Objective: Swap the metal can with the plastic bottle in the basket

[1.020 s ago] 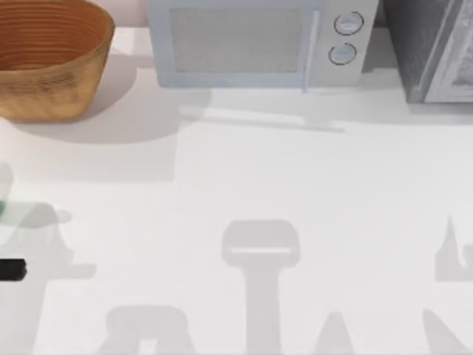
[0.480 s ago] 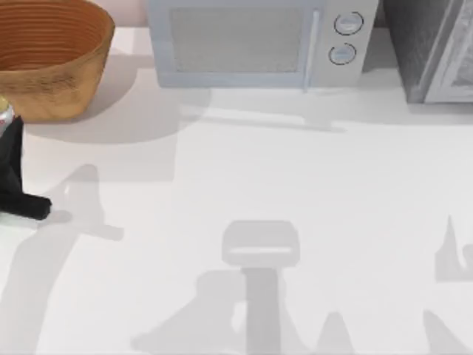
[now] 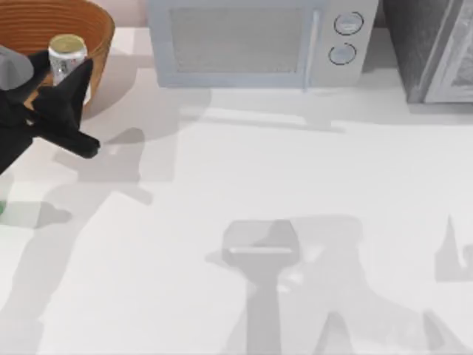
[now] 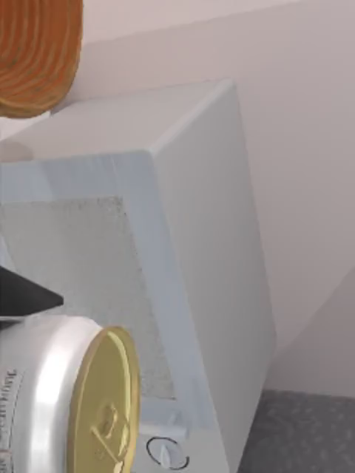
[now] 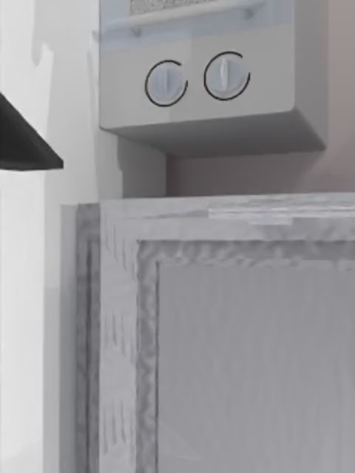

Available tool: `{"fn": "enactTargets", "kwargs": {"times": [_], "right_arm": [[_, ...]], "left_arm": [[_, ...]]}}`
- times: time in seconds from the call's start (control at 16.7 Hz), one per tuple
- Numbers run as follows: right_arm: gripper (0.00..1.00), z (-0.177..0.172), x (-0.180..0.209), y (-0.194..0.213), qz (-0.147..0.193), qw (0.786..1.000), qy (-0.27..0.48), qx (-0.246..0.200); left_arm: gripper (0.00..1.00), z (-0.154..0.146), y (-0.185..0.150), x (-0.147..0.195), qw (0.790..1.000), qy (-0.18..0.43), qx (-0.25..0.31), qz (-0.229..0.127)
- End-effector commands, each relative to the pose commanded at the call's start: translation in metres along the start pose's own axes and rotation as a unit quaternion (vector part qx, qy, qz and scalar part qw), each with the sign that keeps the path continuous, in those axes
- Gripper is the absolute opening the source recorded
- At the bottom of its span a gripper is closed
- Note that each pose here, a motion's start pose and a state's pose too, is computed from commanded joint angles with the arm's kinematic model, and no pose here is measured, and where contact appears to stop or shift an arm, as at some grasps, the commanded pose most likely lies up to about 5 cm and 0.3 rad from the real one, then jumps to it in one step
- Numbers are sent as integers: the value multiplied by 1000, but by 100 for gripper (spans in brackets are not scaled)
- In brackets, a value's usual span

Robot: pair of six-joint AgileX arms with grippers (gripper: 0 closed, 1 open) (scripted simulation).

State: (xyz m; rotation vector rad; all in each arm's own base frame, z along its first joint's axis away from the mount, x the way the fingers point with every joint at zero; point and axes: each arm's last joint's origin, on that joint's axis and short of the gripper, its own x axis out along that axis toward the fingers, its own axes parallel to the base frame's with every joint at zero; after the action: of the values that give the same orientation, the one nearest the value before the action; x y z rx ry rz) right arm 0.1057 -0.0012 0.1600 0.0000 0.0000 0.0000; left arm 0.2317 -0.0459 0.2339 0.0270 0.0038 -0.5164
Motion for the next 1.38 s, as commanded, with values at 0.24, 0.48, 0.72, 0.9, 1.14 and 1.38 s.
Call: {"fn": "enactTargets", "kwargs": {"times": [0.24, 0.48, 0.72, 0.9, 1.14, 1.38], "right_arm": [[100, 0, 0, 0, 0, 1000, 0, 0], [100, 0, 0, 0, 0, 1000, 0, 0], [100, 0, 0, 0, 0, 1000, 0, 0], [100, 0, 0, 0, 0, 1000, 0, 0], [100, 0, 0, 0, 0, 1000, 0, 0], [100, 0, 0, 0, 0, 1000, 0, 0]], "left_arm": [[0, -12, 4, 33, 999, 8, -3, -49], [0, -31, 5, 63, 995, 14, -9, -98], [0, -52, 2, 92, 987, 14, -13, -161], [0, -65, -3, 110, 978, 8, -12, -210], [0, -85, -11, 132, 962, -5, -5, -274], [0, -113, -17, 153, 941, -14, -1, -338]]}}
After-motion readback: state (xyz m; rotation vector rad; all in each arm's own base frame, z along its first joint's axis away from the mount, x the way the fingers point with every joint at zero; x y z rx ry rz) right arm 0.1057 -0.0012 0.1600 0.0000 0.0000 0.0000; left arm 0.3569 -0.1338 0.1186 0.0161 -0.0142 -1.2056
